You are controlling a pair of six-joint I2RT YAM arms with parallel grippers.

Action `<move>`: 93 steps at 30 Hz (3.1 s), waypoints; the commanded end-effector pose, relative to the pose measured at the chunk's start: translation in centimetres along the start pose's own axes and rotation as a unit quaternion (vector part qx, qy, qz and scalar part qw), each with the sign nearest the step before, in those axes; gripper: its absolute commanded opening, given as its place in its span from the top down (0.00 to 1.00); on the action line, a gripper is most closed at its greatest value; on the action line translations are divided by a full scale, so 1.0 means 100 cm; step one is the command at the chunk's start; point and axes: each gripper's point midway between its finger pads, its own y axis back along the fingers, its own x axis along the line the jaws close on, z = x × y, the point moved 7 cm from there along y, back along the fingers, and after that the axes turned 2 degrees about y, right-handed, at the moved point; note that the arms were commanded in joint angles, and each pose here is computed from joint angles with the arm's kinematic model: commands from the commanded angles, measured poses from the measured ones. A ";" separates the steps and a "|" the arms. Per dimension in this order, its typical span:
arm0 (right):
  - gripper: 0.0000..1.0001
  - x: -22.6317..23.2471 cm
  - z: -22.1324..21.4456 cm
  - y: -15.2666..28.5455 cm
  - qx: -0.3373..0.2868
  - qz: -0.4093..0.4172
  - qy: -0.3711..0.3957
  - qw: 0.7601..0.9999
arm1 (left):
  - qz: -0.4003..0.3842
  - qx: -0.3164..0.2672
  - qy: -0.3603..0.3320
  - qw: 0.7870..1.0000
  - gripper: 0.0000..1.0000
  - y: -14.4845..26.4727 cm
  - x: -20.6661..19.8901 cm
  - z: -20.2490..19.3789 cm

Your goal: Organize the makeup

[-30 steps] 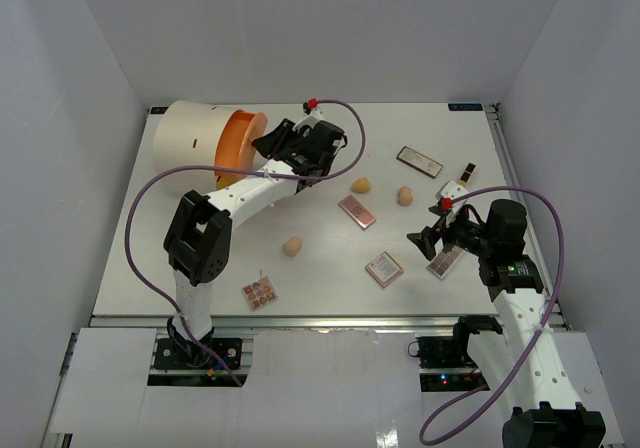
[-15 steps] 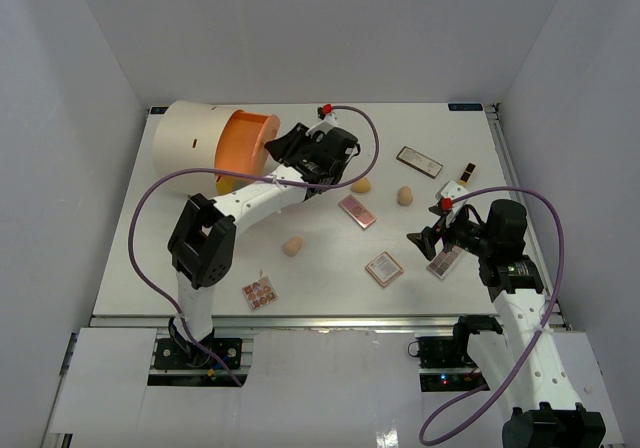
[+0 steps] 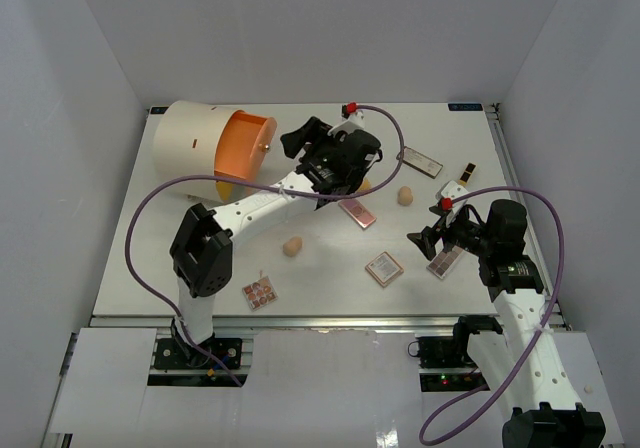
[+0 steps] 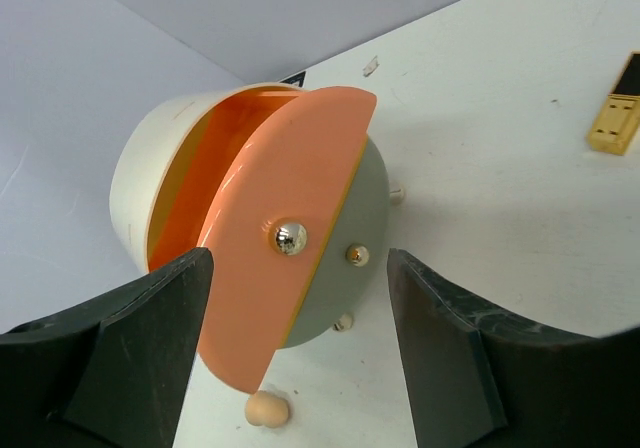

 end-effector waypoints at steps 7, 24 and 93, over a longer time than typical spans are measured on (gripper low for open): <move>0.10 -0.003 0.012 0.003 -0.016 -0.004 0.025 1.000 | -0.327 0.056 0.167 0.929 0.15 0.091 0.032 -0.001; 0.05 0.009 0.001 -0.004 -0.020 0.076 0.031 0.996 | -0.563 0.238 0.238 0.754 0.13 0.096 0.005 -0.173; 0.05 0.008 0.003 0.000 -0.020 0.063 0.043 0.997 | -0.241 0.111 0.304 0.915 0.89 -0.094 0.135 -0.035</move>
